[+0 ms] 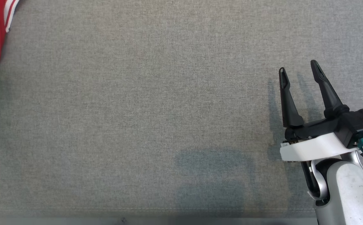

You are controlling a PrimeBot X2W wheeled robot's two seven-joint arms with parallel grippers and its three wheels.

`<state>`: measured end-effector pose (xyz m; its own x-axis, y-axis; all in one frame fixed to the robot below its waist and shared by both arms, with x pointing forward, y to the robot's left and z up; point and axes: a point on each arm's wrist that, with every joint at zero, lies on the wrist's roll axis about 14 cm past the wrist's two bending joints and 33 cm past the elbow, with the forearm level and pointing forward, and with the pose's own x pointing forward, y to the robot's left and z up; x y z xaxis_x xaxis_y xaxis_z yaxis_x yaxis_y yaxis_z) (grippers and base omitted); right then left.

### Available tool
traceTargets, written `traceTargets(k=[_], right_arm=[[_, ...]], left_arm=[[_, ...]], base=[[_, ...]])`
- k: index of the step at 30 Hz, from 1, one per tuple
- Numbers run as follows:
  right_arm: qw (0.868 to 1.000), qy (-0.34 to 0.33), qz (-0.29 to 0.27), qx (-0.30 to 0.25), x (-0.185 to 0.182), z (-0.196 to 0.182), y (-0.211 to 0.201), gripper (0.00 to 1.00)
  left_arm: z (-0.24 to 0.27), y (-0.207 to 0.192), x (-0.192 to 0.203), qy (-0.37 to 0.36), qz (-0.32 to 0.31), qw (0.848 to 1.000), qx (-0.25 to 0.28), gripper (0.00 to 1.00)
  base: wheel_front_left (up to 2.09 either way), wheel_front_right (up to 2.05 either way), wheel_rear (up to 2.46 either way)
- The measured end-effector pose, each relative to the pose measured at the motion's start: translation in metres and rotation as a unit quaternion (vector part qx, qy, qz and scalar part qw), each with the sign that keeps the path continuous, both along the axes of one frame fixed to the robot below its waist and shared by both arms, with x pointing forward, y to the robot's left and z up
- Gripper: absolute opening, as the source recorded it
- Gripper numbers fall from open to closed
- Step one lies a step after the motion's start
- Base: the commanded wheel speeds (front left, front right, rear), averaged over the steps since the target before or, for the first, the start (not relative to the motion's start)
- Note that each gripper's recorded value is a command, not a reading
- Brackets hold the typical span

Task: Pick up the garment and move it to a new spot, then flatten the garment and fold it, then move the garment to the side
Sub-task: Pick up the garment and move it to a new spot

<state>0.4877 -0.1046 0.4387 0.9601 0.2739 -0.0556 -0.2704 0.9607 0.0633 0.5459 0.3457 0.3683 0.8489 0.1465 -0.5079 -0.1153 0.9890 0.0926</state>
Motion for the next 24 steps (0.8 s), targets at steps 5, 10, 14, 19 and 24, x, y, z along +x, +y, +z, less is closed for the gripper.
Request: traceTargets(k=[5,10,14,19,24], right_arm=[[1.0,-0.015,-0.004,0.012,-0.006,0.015,-0.002,1.0],[0.999,-0.037,-0.01,0.027,-0.015,0.035,-0.005,1.0],[0.997,-0.053,-0.023,0.044,-0.033,0.054,-0.014,1.0],[0.995,-0.074,-0.044,0.056,-0.054,0.074,-0.029,1.0],[0.991,-0.101,-0.066,0.06,-0.074,0.095,-0.045,1.0]], left_arm=[[0.04,0.003,0.007,-0.052,-0.008,0.998,0.014,0.0],[0.101,-0.004,0.017,-0.118,-0.044,0.991,0.045,0.0],[0.168,-0.018,0.017,-0.182,-0.082,0.977,0.07,0.0],[0.235,-0.06,0.013,-0.248,-0.14,0.955,0.079,0.0],[0.298,-0.127,0.001,-0.314,-0.221,0.92,0.08,0.0]], base=[[0.0,0.0,0.0],[0.0,0.0,0.0],[0.0,0.0,0.0],[0.0,0.0,0.0],[0.0,0.0,0.0]])
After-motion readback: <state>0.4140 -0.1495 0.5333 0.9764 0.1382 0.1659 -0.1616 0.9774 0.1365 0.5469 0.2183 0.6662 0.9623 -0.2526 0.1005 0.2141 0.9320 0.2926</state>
